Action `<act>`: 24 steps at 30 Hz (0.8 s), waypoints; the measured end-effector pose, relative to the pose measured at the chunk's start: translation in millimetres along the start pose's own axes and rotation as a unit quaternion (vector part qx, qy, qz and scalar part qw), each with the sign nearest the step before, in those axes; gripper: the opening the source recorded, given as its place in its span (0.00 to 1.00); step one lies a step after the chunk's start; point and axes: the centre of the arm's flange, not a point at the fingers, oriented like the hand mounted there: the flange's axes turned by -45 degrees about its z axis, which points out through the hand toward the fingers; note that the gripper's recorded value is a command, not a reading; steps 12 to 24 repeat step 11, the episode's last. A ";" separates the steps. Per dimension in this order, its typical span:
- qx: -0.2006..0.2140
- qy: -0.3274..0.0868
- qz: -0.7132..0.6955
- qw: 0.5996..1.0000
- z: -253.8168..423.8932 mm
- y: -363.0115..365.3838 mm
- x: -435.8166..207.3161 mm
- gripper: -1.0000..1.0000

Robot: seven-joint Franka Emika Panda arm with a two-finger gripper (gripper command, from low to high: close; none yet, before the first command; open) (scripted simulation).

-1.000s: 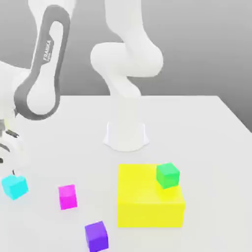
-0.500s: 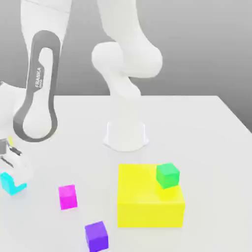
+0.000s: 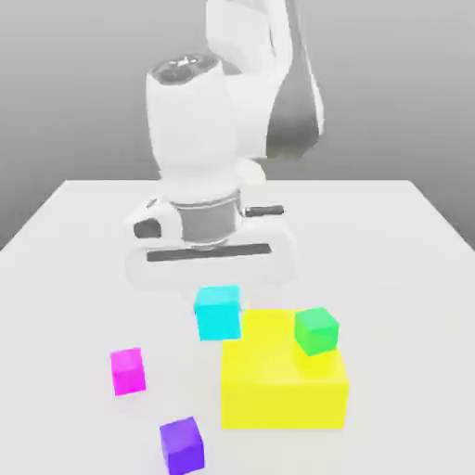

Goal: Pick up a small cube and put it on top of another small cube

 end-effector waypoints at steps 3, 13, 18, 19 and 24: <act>-0.025 -0.003 -0.071 0.997 -7.5 -61.9 -17.9 0.00; -0.032 -0.003 -0.086 0.996 43.7 -70.6 -22.7 1.00; -0.032 -0.003 -0.086 0.996 43.7 -70.6 -22.7 1.00; -0.032 -0.003 -0.086 0.996 43.7 -70.6 -22.7 1.00; -0.032 -0.003 -0.086 0.996 43.7 -70.6 -22.7 1.00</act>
